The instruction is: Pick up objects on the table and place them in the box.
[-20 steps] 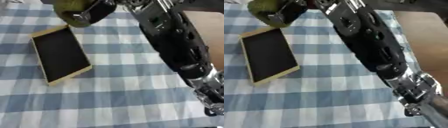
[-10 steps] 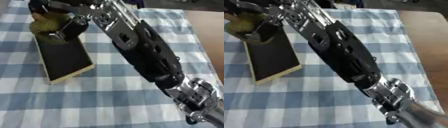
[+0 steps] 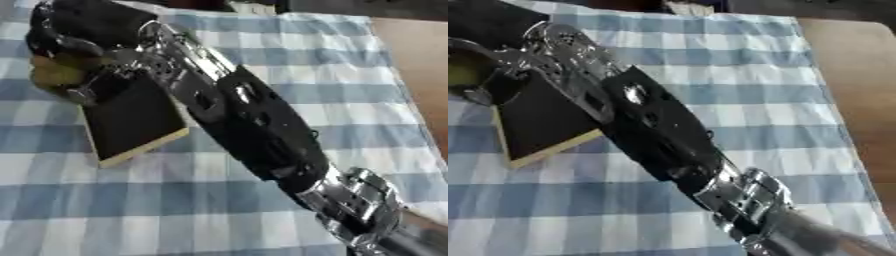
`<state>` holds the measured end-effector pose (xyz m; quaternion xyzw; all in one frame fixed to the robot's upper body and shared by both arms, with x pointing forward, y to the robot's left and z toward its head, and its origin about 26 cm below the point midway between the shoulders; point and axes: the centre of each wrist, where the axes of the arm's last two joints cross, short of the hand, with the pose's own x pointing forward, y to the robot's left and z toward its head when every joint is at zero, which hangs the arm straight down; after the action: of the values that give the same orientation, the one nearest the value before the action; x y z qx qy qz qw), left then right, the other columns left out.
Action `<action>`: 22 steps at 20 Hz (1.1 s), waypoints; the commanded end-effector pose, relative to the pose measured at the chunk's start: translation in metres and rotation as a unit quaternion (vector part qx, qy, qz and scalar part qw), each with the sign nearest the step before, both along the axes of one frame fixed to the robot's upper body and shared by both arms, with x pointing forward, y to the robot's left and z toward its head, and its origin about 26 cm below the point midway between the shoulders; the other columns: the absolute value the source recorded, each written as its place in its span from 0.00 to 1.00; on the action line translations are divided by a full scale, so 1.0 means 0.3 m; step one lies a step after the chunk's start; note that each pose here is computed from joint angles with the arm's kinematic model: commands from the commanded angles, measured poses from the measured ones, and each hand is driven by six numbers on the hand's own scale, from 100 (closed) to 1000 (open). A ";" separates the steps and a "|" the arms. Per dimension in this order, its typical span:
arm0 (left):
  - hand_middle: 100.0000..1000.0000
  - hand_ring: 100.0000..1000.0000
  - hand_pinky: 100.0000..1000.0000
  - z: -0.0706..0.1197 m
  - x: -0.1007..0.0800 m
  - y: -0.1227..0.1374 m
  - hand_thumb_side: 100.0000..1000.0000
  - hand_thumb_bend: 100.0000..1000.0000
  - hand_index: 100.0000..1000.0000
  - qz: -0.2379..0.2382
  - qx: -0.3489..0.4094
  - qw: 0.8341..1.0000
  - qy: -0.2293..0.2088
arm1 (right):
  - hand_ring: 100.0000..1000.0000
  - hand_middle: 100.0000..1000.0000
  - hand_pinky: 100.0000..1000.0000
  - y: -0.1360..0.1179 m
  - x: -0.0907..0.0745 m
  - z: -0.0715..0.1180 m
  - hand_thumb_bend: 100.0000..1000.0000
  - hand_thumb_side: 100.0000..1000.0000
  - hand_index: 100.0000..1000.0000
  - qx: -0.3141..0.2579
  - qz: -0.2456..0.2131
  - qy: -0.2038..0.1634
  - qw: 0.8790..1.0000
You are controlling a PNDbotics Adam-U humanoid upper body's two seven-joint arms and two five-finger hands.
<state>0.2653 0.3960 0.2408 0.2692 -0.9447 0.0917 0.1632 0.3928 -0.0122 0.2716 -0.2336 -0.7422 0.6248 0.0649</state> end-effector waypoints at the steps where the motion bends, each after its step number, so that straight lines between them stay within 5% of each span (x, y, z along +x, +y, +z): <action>1: 0.70 0.51 0.67 0.044 -0.011 -0.003 0.36 0.04 0.83 -0.003 0.022 1.000 -0.016 | 0.32 0.35 0.29 0.014 0.005 -0.001 0.00 0.00 0.48 0.003 -0.004 -0.015 1.000; 16: 0.69 0.50 0.66 0.032 -0.015 0.002 0.36 0.04 0.83 0.002 0.022 1.000 -0.009 | 0.34 0.36 0.31 -0.071 0.065 -0.072 0.00 0.00 0.51 0.021 -0.047 0.031 0.998; 22: 0.69 0.49 0.66 0.027 -0.016 0.003 0.36 0.04 0.83 0.005 0.021 1.000 -0.008 | 0.47 0.47 0.52 -0.104 0.091 -0.112 0.00 0.00 0.61 0.009 -0.075 0.048 0.996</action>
<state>0.2654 0.3955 0.2395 0.2697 -0.9447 0.0857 0.1657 0.4185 -0.0394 0.2282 -0.2446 -0.7222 0.6285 0.1536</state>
